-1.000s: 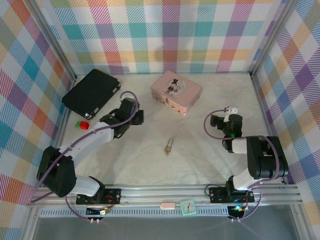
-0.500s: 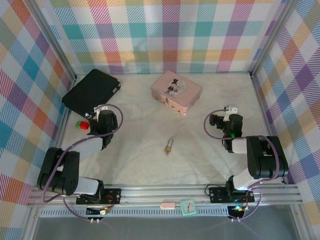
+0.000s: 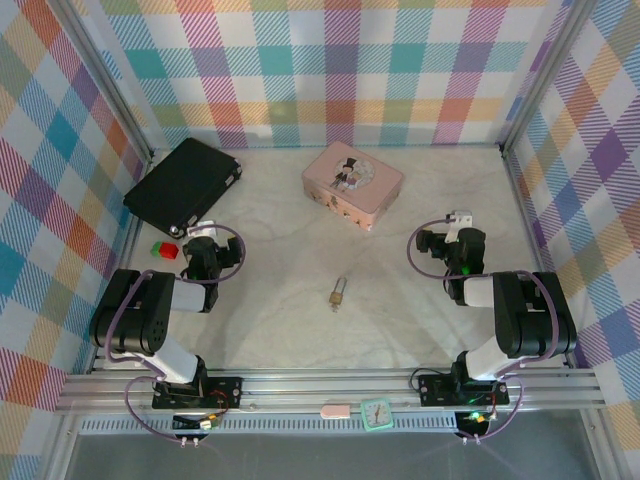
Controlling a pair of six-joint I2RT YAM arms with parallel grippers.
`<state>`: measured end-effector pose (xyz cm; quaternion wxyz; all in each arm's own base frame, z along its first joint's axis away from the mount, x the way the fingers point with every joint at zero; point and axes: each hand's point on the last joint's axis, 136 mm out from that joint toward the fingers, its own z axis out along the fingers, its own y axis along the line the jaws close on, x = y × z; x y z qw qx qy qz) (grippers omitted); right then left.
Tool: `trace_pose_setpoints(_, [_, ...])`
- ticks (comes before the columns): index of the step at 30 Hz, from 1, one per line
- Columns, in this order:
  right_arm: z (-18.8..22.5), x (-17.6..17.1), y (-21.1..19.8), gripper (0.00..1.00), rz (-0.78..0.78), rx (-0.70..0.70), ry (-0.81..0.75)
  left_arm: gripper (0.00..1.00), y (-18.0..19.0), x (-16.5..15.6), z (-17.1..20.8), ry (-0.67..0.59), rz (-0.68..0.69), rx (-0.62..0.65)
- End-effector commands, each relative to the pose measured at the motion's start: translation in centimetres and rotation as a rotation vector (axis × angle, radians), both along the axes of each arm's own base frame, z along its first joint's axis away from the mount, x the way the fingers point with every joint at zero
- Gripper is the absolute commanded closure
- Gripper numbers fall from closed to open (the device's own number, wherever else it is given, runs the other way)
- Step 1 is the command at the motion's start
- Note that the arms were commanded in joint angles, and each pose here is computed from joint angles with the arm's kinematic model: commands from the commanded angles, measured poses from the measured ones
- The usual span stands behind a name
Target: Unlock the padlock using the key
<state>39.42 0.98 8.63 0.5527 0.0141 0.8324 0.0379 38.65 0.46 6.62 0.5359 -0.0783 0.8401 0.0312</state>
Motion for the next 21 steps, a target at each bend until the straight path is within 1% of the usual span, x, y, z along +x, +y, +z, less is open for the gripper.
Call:
trace_pose_setpoints(1, [0.52,0.41,0.93,0.01,0.049,-0.003,-0.017,0.00,-0.49,1.15,1.79,-0.065,-0.034,-0.005])
trace_pose_setpoints(21, [0.47,0.37,0.98,0.01,0.052,-0.002,-0.016,0.00,-0.61,1.25,1.69,-0.057,-0.042,-0.003])
